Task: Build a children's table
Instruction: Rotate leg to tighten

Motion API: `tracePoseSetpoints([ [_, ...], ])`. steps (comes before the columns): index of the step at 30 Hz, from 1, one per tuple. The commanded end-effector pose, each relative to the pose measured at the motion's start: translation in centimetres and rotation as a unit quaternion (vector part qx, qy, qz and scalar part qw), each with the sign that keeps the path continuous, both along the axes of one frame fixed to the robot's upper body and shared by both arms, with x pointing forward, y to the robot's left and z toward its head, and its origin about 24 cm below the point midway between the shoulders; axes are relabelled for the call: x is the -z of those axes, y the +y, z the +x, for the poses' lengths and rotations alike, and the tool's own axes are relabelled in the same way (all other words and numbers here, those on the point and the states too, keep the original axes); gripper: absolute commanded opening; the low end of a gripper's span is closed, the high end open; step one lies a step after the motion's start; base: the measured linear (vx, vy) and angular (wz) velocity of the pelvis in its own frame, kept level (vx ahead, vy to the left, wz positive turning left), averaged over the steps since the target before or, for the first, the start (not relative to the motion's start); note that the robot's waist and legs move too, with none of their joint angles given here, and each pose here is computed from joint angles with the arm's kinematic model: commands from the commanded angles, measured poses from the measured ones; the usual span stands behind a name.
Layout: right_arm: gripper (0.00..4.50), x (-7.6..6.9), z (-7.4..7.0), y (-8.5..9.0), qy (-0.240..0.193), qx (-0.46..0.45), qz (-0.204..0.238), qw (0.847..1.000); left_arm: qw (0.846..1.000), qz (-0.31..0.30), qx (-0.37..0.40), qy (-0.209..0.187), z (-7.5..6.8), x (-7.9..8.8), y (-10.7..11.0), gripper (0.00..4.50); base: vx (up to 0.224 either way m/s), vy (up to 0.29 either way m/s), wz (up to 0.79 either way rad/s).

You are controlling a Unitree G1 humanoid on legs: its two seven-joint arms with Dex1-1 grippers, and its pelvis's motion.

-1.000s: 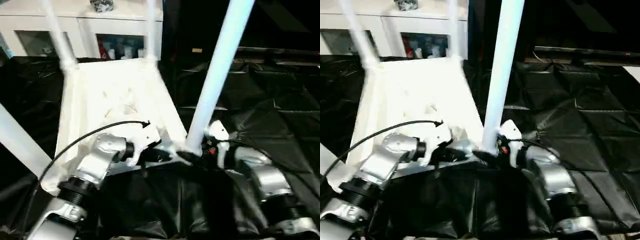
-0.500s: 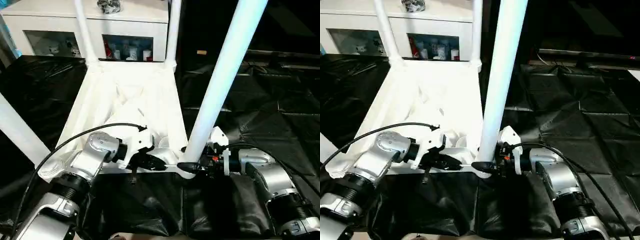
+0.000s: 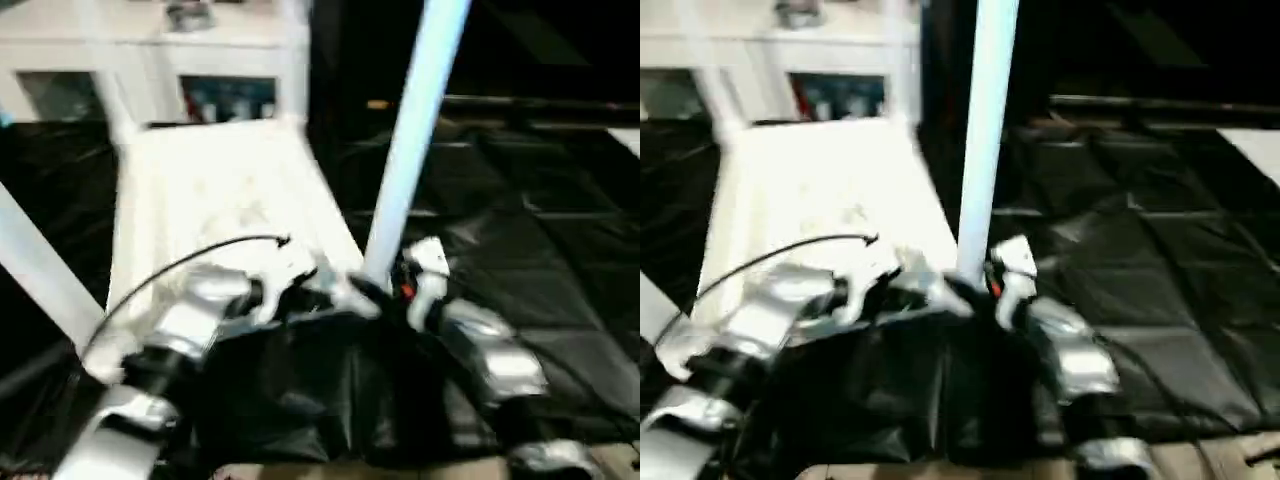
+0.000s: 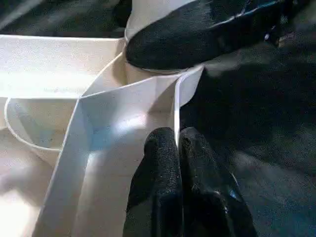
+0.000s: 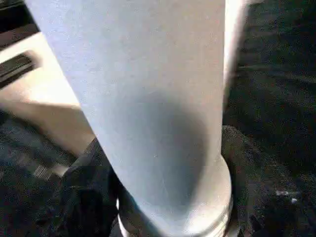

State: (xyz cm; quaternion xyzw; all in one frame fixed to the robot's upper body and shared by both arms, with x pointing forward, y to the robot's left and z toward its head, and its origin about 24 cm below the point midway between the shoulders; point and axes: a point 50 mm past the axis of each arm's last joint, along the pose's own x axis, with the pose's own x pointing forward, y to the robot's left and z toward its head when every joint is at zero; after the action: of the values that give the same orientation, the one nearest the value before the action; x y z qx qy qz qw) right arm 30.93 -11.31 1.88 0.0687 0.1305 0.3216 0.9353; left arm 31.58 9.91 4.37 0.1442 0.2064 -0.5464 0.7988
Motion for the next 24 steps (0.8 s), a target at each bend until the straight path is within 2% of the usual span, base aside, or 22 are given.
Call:
tracePoseSetpoints([
  [1, 2.63, 1.5, -0.6, 3.0, 0.044, -0.013, -0.012, 0.999, 0.997, -0.046, 0.06, -0.009, -1.0, -0.9, -4.3, 0.0, 0.0, 0.0, 0.0],
  [3, 2.63, 1.2, -0.6, 4.4, 0.025, -0.004, -0.019, 1.0, 0.997, -0.059, 0.048, -0.003, -1.4, -0.9, -5.3, 0.0, 0.0, 0.0, 0.0],
  [4, 2.63, 1.2, -0.6, 4.5, 0.022, -0.005, -0.017, 1.0, 0.997, -0.06, 0.049, -0.003, -1.4, -0.9, -5.3, 0.0, 0.0, 0.0, 0.0],
  [5, 2.98, 1.0, -0.6, 4.7, 0.019, -0.005, -0.008, 1.0, 0.997, -0.056, 0.049, -0.004, -1.5, -0.8, -5.4, 0.0, 0.0, 0.0, 0.0],
  [7, 3.33, 0.8, -0.5, 4.7, 0.017, -0.007, 0.0, 1.0, 0.997, -0.05, 0.052, -0.006, -1.6, -0.7, -5.2, 0.0, 0.0, 0.0, 0.0],
  [9, 3.35, 0.4, -0.5, 4.3, 0.009, -0.021, 0.001, 1.0, 0.998, -0.042, 0.054, -0.007, -1.6, -0.6, -4.7, 0.0, 0.0, 0.0, 0.0],
  [11, 3.61, 0.1, -0.3, 3.7, -0.006, -0.036, -0.016, 0.999, 0.998, -0.033, 0.052, -0.008, -1.4, -0.5, -4.1, 0.0, 0.0, 0.0, 0.0],
  [15, 3.61, -0.6, -0.8, 2.7, -0.027, -0.113, -0.024, 0.993, 0.998, -0.023, 0.065, -0.007, -1.4, -0.6, -3.1, 0.0, 0.0, 0.0, 0.0],
  [17, 3.61, -0.9, -1.3, 1.9, -0.034, -0.168, -0.028, 0.985, 0.996, -0.021, 0.089, -0.002, -1.6, -0.7, -2.3, 0.0, 0.0, 0.0, 0.0],
  [19, 3.61, -1.0, -1.4, 1.6, -0.034, -0.18, -0.029, 0.983, 0.995, -0.022, 0.101, -0.003, -1.7, -0.8, -2.1, 0.0, 0.0, 0.0, 0.0],
  [21, 3.61, -1.2, -2.0, 0.4, -0.026, -0.241, -0.036, 0.97, 0.99, -0.018, 0.143, 0.0, -2.1, -0.9, -1.3, 0.0, 0.0, 0.0, 0.0],
  [24, 3.61, -1.4, -2.6, -0.3, -0.014, -0.293, -0.036, 0.955, 0.985, -0.011, 0.171, 0.009, -2.4, -0.9, -0.5, 0.0, 0.0, 0.0, 0.0],
])
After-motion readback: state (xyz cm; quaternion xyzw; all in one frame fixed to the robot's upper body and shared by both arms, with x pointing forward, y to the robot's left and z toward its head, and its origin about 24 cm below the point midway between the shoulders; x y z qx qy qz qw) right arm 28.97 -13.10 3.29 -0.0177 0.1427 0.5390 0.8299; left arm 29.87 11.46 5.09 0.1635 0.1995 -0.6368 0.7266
